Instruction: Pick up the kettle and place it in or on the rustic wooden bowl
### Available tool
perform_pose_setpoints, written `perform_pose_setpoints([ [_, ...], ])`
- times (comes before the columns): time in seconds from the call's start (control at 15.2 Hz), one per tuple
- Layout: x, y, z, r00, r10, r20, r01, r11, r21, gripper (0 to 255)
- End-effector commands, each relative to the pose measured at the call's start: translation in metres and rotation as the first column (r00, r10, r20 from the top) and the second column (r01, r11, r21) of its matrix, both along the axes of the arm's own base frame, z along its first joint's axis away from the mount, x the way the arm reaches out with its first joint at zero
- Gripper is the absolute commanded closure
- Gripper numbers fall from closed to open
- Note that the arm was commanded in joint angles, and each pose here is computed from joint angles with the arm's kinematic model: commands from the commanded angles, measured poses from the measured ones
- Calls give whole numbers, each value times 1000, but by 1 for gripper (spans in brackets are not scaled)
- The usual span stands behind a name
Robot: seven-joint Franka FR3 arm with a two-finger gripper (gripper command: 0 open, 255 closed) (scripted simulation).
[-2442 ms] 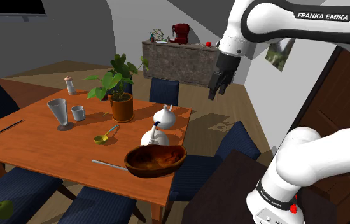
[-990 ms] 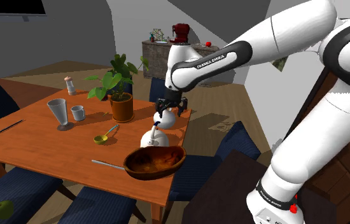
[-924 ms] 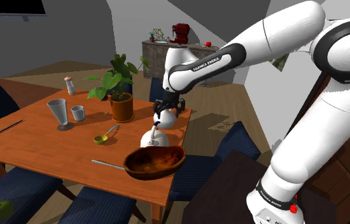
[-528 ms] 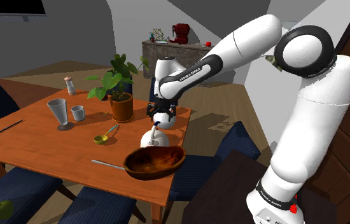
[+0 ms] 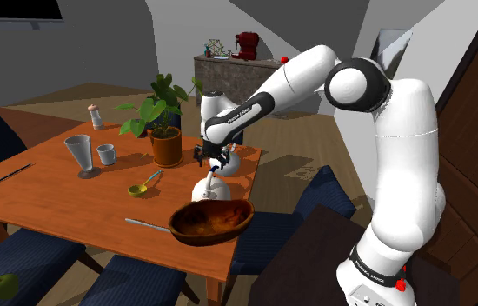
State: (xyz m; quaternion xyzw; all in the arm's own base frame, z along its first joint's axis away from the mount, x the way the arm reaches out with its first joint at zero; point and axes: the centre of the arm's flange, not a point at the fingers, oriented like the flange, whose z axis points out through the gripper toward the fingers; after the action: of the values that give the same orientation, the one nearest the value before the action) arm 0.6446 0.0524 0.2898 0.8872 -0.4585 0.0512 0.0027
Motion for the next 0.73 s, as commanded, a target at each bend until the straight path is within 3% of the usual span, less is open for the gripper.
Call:
perform_pose_setpoints([
  [0.0, 17, -8, -19, 998, -59, 0, 59, 998, -5, 0],
  [0.66, 28, -14, -66, 997, -83, 0, 83, 997, -7, 0],
])
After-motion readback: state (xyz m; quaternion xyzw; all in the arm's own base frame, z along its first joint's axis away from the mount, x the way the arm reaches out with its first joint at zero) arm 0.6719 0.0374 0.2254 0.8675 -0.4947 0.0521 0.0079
